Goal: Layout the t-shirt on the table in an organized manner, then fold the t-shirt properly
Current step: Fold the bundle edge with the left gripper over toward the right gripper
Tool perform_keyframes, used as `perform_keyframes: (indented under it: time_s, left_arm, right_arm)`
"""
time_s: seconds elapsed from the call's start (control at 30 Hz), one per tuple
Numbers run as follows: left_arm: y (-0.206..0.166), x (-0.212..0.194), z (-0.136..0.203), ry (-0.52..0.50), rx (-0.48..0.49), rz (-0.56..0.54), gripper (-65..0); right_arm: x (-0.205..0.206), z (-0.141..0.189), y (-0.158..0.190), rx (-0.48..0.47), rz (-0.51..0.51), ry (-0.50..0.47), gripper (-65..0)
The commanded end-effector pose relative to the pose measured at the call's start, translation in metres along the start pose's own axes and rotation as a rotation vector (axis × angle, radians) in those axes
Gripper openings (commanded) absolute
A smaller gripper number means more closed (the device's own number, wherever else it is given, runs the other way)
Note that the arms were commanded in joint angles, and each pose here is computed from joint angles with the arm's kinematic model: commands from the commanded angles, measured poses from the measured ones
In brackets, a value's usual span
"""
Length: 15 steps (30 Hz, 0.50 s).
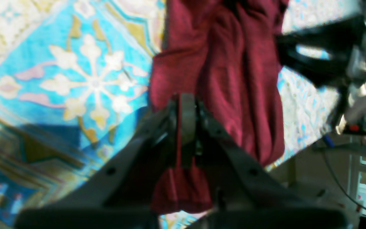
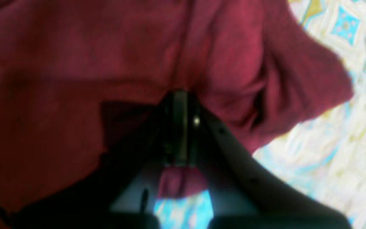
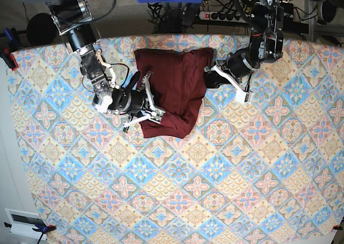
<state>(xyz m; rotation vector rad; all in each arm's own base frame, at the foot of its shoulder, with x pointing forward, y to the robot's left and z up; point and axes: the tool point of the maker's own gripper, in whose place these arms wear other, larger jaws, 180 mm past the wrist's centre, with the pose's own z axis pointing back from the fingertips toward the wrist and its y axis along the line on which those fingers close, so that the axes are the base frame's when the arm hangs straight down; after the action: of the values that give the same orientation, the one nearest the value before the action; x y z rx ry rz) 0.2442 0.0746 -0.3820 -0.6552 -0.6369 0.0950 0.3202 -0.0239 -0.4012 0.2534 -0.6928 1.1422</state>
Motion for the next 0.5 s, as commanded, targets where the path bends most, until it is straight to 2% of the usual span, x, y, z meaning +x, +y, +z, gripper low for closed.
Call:
perform_keyframes:
  time_s: [0.0, 0.07, 0.17, 0.3, 0.47]
  left_arm:
    - [-0.006, 0.009, 0.003, -0.032, -0.022, -0.013, -65.0]
    - [-0.005, 0.004, 0.004, -0.023, -0.019, -0.007, -65.0]
    - [-0.006, 0.002, 0.004, -0.017, -0.022, -0.006, -65.0]
    - [-0.007, 0.003, 0.003, -0.020, -0.023, -0.007, -65.0]
    - [-0.007, 0.002, 0.003, -0.019, -0.023, -0.005, -65.0]
  right_arm:
    - [0.002, 0.000, -0.009, -0.012, -0.017, -0.021, -65.0]
    - [-0.011, -0.006, -0.008, 0.003, -0.057, -0.011, -65.0]
    - [0.012, -0.012, -0.025, -0.010, -0.067, -0.075, -65.0]
    - [0.039, -0.004, -0.061, -0.075, -0.103, -0.168, -65.0]
    - [0.037, 0.011, -0.088, -0.144, -0.168, -0.220, -65.0]
